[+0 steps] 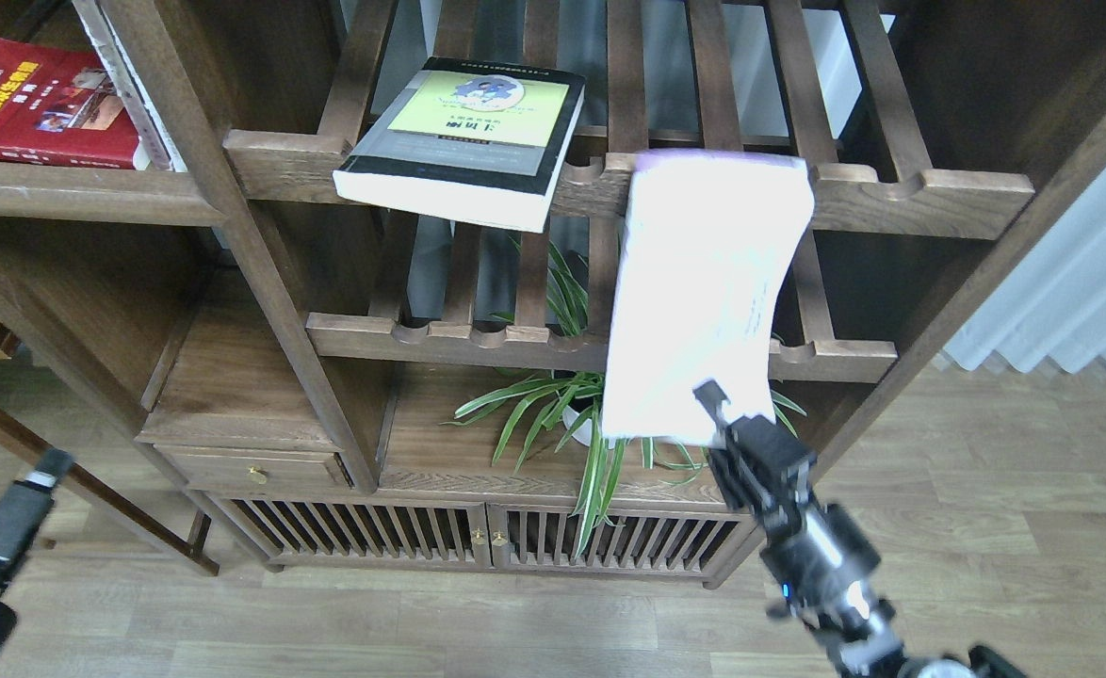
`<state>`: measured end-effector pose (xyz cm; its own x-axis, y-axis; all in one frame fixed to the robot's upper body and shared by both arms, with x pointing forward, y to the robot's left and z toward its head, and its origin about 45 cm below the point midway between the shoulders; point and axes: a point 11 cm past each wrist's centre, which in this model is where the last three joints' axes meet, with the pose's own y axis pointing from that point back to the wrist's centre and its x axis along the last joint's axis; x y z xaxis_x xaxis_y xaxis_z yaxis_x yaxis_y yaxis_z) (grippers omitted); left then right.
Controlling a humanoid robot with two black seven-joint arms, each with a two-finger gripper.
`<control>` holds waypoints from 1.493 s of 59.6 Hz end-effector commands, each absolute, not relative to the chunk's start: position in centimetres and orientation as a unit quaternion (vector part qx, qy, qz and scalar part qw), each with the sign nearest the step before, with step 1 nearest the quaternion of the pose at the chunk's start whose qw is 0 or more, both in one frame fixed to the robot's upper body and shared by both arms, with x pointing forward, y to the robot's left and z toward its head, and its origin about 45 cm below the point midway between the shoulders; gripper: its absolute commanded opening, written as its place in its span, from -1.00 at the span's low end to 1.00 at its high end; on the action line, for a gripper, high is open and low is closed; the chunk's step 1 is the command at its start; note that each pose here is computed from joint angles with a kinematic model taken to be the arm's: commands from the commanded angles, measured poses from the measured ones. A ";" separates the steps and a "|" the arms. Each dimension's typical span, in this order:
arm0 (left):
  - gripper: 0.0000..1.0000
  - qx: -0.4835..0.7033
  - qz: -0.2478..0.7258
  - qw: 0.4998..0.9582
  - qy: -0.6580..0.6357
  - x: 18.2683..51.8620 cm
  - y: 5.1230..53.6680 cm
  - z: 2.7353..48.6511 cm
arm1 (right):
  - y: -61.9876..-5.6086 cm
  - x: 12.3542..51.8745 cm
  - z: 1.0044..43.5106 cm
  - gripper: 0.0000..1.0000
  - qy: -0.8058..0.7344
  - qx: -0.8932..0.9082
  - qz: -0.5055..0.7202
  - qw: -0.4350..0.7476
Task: Organize books on shelf
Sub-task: 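Pull the white paper book off the upper shelf with the right gripper, then hand the white book to the left gripper and place it on the side shelf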
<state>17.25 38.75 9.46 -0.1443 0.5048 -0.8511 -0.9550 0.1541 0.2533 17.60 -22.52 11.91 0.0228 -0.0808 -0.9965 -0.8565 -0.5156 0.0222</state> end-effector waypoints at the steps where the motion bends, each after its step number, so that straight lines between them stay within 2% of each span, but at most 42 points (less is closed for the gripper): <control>1: 1.00 -0.258 0.558 0.599 0.514 16.8 34.3 7.6 | -22.2 16.3 9.7 -0.91 0.372 -0.645 0.608 0.275; 8: 1.00 -0.260 0.523 0.597 0.551 16.4 30.9 6.6 | -22.5 15.8 8.6 -0.91 0.380 -0.651 0.607 0.251; 9: 1.00 -0.271 0.498 0.589 0.576 16.1 28.5 6.1 | -22.5 15.5 8.0 -0.91 0.384 -0.653 0.608 0.237; 11: 1.00 -0.274 0.490 0.587 0.584 16.0 27.8 6.0 | -22.4 15.4 7.8 -0.91 0.382 -0.653 0.610 0.234; 23: 1.00 -0.291 0.409 0.561 0.658 14.8 21.4 5.5 | -17.8 13.9 6.7 -0.91 0.317 -0.662 0.652 0.189; 41: 1.00 -0.283 0.374 0.549 0.692 14.3 17.4 4.7 | -10.7 10.6 7.1 -0.91 0.216 -0.654 0.705 0.167; 51: 0.97 -0.284 0.363 0.543 0.702 14.3 15.8 4.4 | -8.5 9.2 7.5 -0.91 0.183 -0.659 0.713 0.155; 55: 0.77 -0.286 0.353 0.540 0.709 14.1 14.8 4.5 | -7.9 8.9 7.6 -0.91 0.178 -0.661 0.713 0.153; 56: 0.62 -0.287 0.350 0.537 0.712 14.0 14.5 4.5 | -7.7 8.8 7.6 -0.91 0.176 -0.661 0.713 0.152; 57: 0.57 -0.287 0.349 0.536 0.713 13.9 14.4 4.5 | -7.7 8.8 7.6 -0.91 0.176 -0.662 0.713 0.151; 59: 0.22 -0.288 0.344 0.531 0.719 13.7 14.0 4.5 | -7.6 8.7 7.5 -0.91 0.175 -0.664 0.711 0.149; 60: 0.13 -0.289 0.343 0.529 0.720 13.6 13.9 4.5 | -7.5 8.7 7.5 -0.90 0.176 -0.664 0.711 0.149; 61: -0.31 -0.291 0.332 0.519 0.732 13.2 13.0 4.6 | -7.6 8.4 7.2 -0.90 0.178 -0.663 0.712 0.144; 67: -0.74 -0.301 0.321 0.503 0.744 13.0 12.4 4.8 | -7.7 7.9 6.8 -0.90 0.183 -0.658 0.717 0.141; 76: -0.83 -0.302 0.318 0.498 0.748 12.8 12.5 4.8 | -8.1 7.9 6.3 -0.90 0.193 -0.653 0.719 0.140; 89: -0.87 -0.277 0.342 0.511 0.738 12.3 15.6 4.3 | -9.5 8.9 4.5 -0.88 0.227 -0.647 0.716 0.133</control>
